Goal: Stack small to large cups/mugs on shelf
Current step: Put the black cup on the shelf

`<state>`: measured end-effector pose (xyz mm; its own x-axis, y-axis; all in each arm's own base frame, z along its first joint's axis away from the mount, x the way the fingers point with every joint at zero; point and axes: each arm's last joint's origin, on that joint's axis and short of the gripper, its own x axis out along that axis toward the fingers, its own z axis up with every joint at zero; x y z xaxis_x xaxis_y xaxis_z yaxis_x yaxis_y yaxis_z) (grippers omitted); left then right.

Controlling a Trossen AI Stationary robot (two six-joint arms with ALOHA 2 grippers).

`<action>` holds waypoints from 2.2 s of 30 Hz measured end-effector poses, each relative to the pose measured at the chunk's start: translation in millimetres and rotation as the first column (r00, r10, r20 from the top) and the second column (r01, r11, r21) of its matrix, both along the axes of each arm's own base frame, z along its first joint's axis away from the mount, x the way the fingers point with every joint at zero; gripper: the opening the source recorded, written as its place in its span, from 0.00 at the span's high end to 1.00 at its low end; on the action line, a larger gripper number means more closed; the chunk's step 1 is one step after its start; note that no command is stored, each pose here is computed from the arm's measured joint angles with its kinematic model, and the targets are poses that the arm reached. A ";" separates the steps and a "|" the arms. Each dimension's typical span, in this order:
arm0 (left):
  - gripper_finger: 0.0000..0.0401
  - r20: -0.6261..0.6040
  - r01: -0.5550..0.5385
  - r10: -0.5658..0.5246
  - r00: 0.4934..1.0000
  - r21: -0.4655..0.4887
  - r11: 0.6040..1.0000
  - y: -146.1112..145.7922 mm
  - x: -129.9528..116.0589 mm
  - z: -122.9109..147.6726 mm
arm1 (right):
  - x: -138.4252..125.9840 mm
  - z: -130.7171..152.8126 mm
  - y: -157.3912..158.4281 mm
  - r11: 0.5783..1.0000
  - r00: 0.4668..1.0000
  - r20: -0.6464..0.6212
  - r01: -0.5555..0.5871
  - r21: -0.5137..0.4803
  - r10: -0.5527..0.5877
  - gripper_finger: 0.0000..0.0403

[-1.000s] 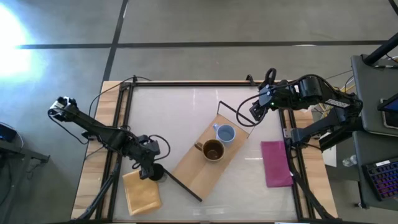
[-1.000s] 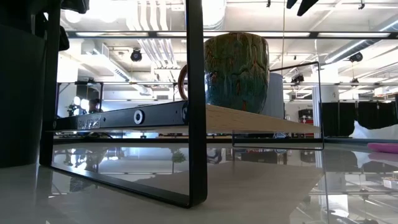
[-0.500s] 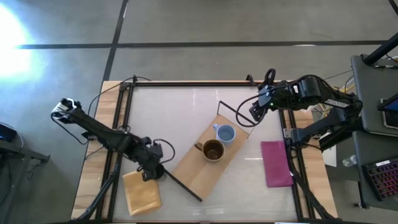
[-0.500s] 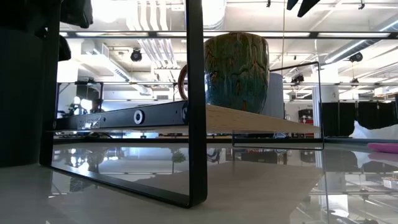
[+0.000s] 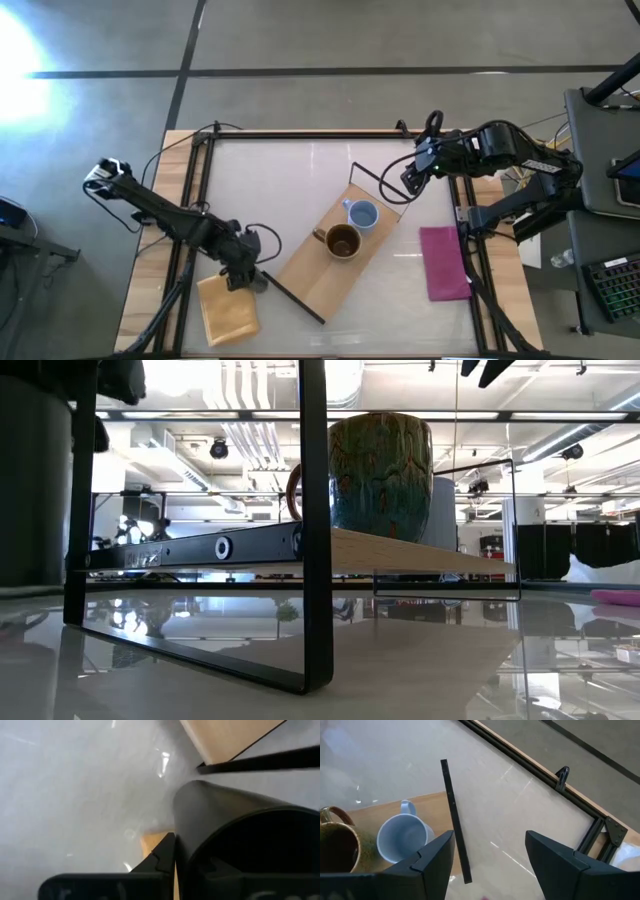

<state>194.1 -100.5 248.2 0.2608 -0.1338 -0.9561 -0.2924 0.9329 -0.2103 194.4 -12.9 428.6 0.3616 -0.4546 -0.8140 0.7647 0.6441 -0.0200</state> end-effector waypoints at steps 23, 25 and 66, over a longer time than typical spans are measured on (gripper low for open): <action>1.00 0.142 -0.280 0.252 0.957 0.241 0.929 65.6 33.2 126.5 | 10.2 -5.9 0.3 0.998 0.999 -0.004 0.049 0.026 -0.049 0.41; 1.00 0.138 -0.260 0.232 0.963 0.242 0.935 63.4 50.6 130.5 | 12.9 -7.5 0.4 0.998 0.999 -0.012 0.048 0.029 -0.048 0.41; 1.00 -0.076 -0.235 0.238 0.968 0.050 0.971 -10.2 170.5 62.6 | 16.2 -17.1 5.8 0.998 0.995 -0.081 -0.046 0.048 0.050 0.41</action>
<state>364.6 -110.8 310.7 0.2024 -0.0389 -0.9785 -0.5199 0.8425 -0.1410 210.6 -7.1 411.4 0.3127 -0.3998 -0.8616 0.7300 0.6815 -0.0513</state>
